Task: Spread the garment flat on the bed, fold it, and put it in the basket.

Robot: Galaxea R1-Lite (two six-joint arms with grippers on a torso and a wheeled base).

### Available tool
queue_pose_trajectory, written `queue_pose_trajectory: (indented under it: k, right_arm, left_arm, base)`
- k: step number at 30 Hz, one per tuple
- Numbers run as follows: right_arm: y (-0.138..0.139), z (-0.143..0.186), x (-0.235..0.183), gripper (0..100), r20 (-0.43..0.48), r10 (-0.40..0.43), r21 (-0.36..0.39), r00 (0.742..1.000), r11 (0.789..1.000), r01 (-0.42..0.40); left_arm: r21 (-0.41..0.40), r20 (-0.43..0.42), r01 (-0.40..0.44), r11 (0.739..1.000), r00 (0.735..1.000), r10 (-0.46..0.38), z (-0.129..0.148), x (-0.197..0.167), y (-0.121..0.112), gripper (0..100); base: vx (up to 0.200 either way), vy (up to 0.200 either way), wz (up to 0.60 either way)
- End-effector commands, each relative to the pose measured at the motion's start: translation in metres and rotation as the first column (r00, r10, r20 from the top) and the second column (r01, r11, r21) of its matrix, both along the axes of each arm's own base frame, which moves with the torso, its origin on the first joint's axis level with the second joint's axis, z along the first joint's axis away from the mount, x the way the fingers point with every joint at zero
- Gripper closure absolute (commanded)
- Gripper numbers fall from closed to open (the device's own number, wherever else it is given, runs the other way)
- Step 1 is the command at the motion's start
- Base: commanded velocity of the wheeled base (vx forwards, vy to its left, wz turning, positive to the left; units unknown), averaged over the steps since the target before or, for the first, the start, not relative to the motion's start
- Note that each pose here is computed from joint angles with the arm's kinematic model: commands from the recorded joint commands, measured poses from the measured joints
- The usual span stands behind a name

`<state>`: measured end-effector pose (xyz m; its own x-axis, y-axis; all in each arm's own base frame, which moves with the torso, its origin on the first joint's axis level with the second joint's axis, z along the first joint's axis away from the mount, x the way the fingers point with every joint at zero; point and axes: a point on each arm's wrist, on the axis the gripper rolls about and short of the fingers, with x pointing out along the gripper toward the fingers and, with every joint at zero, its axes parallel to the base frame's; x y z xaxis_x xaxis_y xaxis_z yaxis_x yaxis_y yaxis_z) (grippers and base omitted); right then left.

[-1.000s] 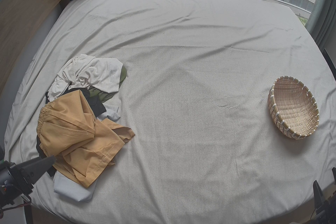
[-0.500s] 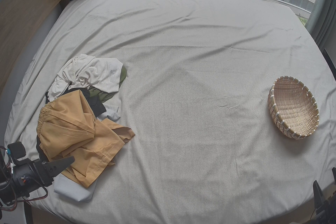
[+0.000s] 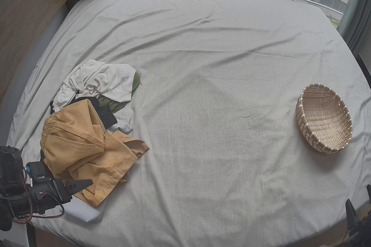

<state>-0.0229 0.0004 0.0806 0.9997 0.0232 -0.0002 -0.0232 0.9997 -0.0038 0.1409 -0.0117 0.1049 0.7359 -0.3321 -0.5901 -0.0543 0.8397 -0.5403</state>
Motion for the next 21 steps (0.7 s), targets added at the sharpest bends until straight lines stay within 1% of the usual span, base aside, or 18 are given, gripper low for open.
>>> queue_pose_trajectory:
  k: [1,3,5,8,13,16,19,21]
  right_arm:
    - [0.0,-0.005,0.001,0,-0.011,0.0,-0.001,1.0,1.0,0.0]
    - [0.0,-0.005,0.001,0,-0.009,0.0,-0.001,1.0,1.0,0.0]
    - [0.0,-0.005,0.001,0,-0.011,0.001,-0.001,1.0,1.0,-0.001]
    - [0.0,-0.005,0.001,0,-0.009,0.001,-0.001,1.0,1.0,-0.001]
    - [0.0,-0.005,0.001,0,-0.011,0.001,-0.001,1.0,1.0,-0.001]
    - [0.0,-0.005,0.001,0,-0.009,0.001,-0.001,1.0,1.0,-0.001]
    - [0.0,-0.005,0.001,0,-0.007,0.001,-0.001,1.0,1.0,-0.001]
    - [0.0,-0.005,0.001,0,-0.007,0.001,-0.001,1.0,1.0,-0.001]
  left_arm:
    - [0.001,-0.087,-0.005,1.0,0.996,0.005,-0.014,0.008,0.001,0]
    - [0.012,-0.129,0.003,1.0,0.992,-0.001,-0.022,0.01,0.001,0]
    - [0.025,-0.15,0.014,1.0,0.989,-0.01,-0.027,0.014,0.001,0]
    - [0.029,-0.192,0.003,1.0,0.981,0.002,-0.037,0.017,0.004,0]
    - [0.028,-0.211,0.014,1.0,0.977,-0.008,-0.046,0.023,0.007,0]
    - [0.036,-0.241,0.025,0.999,0.97,-0.016,-0.053,0.022,0.007,0]
    - [0.056,-0.273,0.051,0.997,0.961,-0.033,-0.062,0.022,0.007,0]
    - [0.07,-0.271,0.062,0.996,0.962,-0.041,-0.065,0.022,0.009,0]
  base:
    - [0.0,0.0,0.0]
    - [0.0,0.0,0.0]
    - [0.0,0.0,0.0]
    - [0.0,0.0,0.0]
    - [0.0,0.0,0.0]
    - [0.0,0.0,0.0]
    - [0.0,0.0,0.0]
    - [0.0,0.0,0.0]
